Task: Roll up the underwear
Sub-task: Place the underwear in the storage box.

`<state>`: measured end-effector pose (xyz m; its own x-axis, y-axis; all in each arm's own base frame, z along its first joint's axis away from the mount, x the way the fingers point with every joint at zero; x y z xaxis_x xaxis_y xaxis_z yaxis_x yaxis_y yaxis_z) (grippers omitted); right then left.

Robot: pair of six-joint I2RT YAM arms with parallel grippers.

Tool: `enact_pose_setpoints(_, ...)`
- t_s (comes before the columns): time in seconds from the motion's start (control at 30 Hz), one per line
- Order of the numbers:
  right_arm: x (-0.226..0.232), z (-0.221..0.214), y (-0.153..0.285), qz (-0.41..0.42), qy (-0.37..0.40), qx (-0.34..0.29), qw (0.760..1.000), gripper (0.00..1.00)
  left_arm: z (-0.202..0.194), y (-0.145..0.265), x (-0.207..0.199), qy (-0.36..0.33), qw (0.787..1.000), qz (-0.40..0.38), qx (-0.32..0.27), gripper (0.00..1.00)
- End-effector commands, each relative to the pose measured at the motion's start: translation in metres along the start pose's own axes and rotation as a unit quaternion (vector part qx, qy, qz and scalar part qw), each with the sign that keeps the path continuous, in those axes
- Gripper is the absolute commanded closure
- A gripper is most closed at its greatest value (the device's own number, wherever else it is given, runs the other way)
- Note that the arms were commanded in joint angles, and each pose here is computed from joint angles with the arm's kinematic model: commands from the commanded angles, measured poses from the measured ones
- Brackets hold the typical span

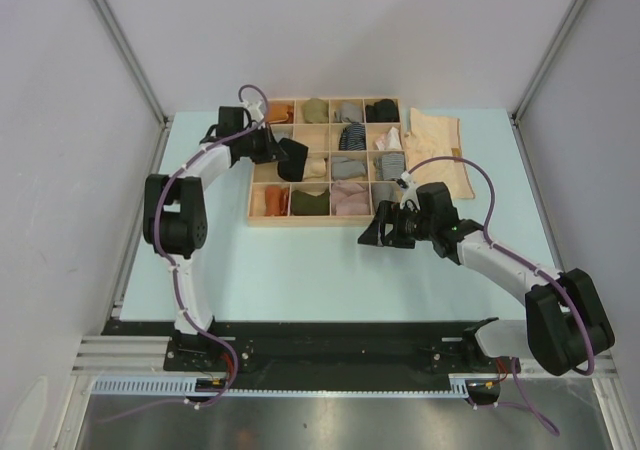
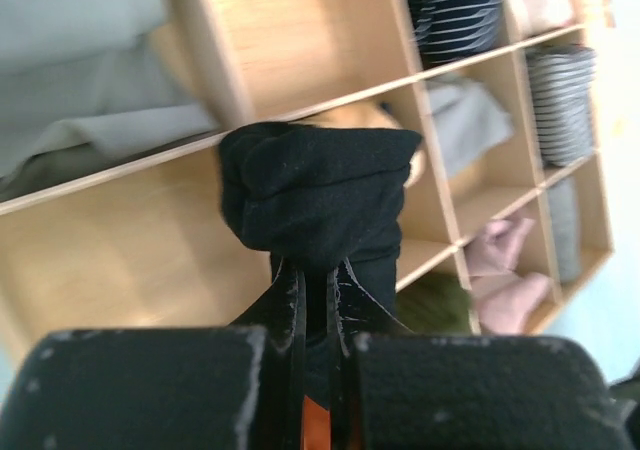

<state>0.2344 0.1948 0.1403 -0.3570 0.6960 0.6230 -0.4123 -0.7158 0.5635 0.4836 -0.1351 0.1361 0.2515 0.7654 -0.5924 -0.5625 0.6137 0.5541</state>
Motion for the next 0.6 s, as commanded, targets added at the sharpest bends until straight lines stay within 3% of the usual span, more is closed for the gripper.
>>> enact_pose_setpoints(0.0, 0.004, 0.004, 0.002, 0.01, 0.006, -0.008, 1.0, 0.13, 0.008, 0.003, 0.023, -0.022, 0.998, 0.061, -0.004, 1.0)
enact_pose_setpoints(0.3, 0.006, 0.006, 0.006, 0.009, 0.007, -0.013, 1.0, 0.13, -0.014, -0.015, 0.058, -0.011, 0.992, 0.121, 0.024, 1.0)
enact_pose_setpoints(0.57, 0.01, 0.007, 0.009, 0.013, 0.011, -0.019, 1.0, 0.12, -0.021, -0.002, 0.073, -0.021, 0.98, 0.194, 0.03, 1.0)
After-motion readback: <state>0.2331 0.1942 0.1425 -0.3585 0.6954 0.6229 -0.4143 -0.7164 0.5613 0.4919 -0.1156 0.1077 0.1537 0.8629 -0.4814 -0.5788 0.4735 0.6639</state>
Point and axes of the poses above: each gripper's point midway between its finger pads, its own y axis back along the fingers, its own x axis along the line the jaws close on, z = x × y, the point moved 5 cm from there along y, back along the fingers, and after that the axes turned 4 degrees about y, right-handed, at the moved point
